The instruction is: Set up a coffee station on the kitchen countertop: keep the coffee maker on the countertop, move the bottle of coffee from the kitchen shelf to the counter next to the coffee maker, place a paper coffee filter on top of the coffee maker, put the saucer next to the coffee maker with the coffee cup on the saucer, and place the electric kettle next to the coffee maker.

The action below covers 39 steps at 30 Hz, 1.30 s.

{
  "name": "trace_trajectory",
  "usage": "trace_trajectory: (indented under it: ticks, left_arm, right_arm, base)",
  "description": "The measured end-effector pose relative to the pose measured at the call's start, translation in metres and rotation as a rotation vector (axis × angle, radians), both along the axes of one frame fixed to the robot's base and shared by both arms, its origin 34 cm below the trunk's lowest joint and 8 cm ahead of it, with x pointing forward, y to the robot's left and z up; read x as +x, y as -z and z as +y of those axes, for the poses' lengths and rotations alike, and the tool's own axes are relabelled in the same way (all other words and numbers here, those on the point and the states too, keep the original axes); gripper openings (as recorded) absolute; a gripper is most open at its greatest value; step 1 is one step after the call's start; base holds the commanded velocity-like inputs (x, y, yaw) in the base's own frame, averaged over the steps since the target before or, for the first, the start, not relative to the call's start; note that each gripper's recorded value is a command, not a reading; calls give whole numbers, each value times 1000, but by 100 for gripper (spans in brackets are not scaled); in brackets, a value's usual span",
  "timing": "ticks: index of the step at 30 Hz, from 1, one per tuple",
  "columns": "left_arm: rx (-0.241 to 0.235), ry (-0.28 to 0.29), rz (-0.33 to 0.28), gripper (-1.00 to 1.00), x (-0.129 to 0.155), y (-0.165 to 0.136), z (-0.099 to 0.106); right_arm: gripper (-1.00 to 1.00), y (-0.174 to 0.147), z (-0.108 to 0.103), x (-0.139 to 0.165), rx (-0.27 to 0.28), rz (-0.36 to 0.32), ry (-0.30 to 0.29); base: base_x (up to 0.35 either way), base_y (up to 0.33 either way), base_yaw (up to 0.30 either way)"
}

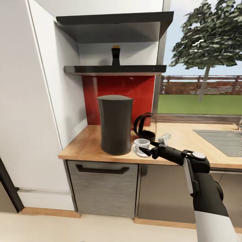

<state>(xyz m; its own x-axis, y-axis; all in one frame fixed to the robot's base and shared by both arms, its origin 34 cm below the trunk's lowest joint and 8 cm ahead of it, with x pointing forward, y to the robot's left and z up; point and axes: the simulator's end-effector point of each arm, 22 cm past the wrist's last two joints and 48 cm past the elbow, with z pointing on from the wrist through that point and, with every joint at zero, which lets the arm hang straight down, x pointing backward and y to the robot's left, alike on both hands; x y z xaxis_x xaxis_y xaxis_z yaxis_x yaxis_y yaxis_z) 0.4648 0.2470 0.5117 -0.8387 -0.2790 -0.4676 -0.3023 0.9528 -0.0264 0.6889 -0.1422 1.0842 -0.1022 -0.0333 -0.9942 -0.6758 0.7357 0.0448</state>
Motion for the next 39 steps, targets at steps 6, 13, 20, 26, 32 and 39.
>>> trace_trajectory:
  ticks: [6, 13, 20, 26, 32, 39]
  left_arm:
    - [-2, 1, 0, 100, 0, 0, -2]
    - [-2, 1, 0, 100, 0, 0, -2]
    - [-3, 2, -1, 100, 0, 0, -3]
    - [-6, 3, -2, 100, 1, 0, -4]
    - [-6, 3, -2, 100, 1, -1, -4]
    - [-7, 4, -2, 100, 1, -1, -5]
  right_arm:
    - [-100, 0, 0, 0, -1, 0, 0]
    - [-100, 0, 6, -5, 4, -2, -31]
    - [-100, -1, 15, -6, 16, -4, -46]
    - [-100, -4, 24, -8, 30, -13, -59]
    - [-100, -10, 34, -10, 43, -42, -74]
    - [-100, -7, 35, -10, 44, -43, -75]
  base:
    - [103, -239, 0]
    - [124, -211, 0]
    - [109, -111, 0]
    - [34, -5, 0]
    - [203, 95, 0]
    - [245, 120, 0]
